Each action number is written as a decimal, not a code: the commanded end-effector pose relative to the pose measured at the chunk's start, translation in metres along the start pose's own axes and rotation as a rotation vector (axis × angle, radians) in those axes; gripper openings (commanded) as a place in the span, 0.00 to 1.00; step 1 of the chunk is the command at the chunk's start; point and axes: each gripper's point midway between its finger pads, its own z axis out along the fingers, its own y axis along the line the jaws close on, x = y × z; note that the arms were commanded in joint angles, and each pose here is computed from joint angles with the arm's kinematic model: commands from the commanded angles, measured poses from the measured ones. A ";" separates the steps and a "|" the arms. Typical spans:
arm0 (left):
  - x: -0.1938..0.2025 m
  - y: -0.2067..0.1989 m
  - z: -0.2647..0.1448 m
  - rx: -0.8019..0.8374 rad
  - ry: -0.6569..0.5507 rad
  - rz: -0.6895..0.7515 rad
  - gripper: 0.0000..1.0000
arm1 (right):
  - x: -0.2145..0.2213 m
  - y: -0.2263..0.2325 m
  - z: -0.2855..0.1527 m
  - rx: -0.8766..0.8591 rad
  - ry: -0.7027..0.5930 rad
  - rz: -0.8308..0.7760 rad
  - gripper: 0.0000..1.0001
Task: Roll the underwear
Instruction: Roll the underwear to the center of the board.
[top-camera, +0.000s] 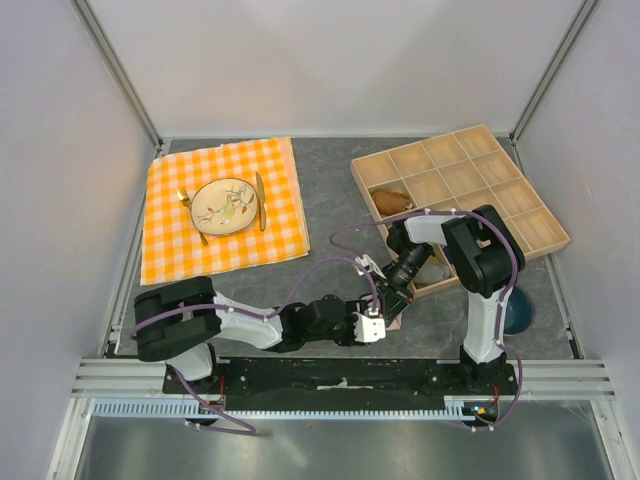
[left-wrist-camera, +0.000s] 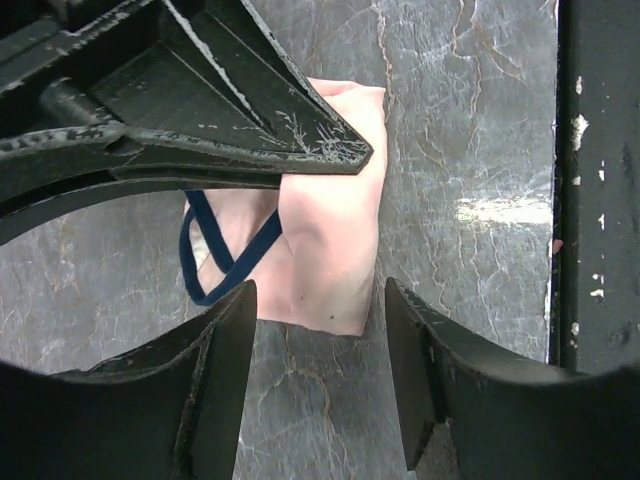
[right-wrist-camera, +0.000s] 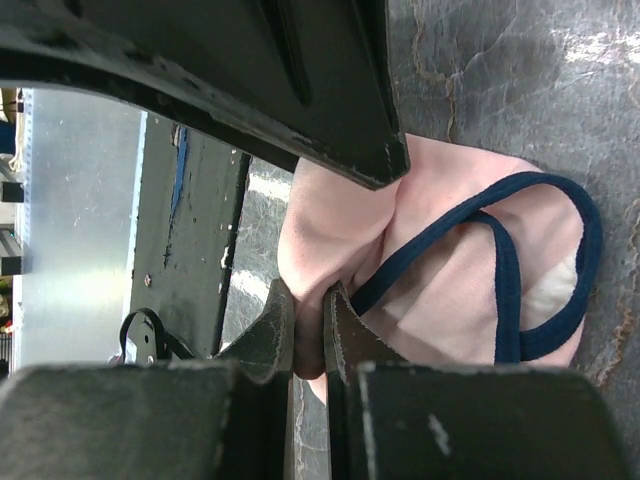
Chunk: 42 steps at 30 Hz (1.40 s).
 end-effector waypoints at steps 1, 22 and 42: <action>-0.008 0.003 0.014 0.007 0.002 0.077 0.59 | 0.000 -0.009 -0.001 0.008 -0.002 -0.032 0.08; 0.064 -0.038 -0.031 0.096 0.340 -0.880 0.02 | -0.070 -0.043 -0.106 0.616 0.012 -0.213 0.51; 0.093 -0.021 -0.006 0.378 0.508 -1.458 0.04 | -0.042 -0.001 -0.013 0.601 0.282 -0.881 0.68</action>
